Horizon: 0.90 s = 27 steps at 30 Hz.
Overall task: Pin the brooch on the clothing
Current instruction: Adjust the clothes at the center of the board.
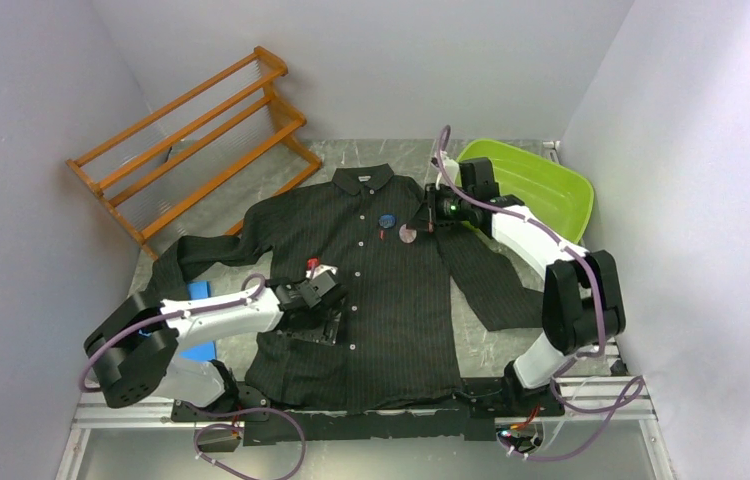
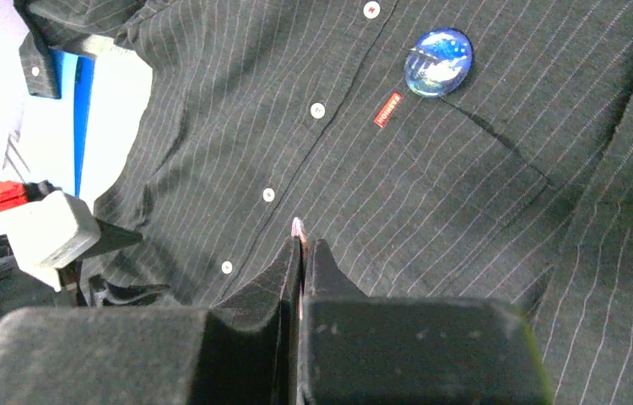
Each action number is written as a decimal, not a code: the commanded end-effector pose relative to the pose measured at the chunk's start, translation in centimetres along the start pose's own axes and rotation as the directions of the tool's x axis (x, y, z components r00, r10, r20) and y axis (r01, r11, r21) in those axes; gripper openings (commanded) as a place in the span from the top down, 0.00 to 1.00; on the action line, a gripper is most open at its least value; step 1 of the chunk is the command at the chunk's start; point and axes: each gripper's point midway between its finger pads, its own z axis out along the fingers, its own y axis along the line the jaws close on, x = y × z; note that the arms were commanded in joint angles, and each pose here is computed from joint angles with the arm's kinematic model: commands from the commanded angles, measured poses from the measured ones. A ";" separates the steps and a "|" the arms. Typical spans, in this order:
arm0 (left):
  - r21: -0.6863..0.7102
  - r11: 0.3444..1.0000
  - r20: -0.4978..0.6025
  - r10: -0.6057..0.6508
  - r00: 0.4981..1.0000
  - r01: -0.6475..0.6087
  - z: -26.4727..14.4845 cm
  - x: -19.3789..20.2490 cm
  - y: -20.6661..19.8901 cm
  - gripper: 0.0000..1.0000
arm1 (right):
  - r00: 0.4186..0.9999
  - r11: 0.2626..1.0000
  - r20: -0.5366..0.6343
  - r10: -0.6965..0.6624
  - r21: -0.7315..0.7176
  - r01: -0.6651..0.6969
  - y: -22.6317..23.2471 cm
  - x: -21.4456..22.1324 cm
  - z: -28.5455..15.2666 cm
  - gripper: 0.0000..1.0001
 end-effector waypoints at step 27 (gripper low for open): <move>0.003 0.992 0.084 0.126 0.988 -0.126 4.2 -7.3 -8.1 0.75 | 0.994 0.996 -0.112 0.018 -0.089 -0.028 -0.4 -1.0 3.0 1.00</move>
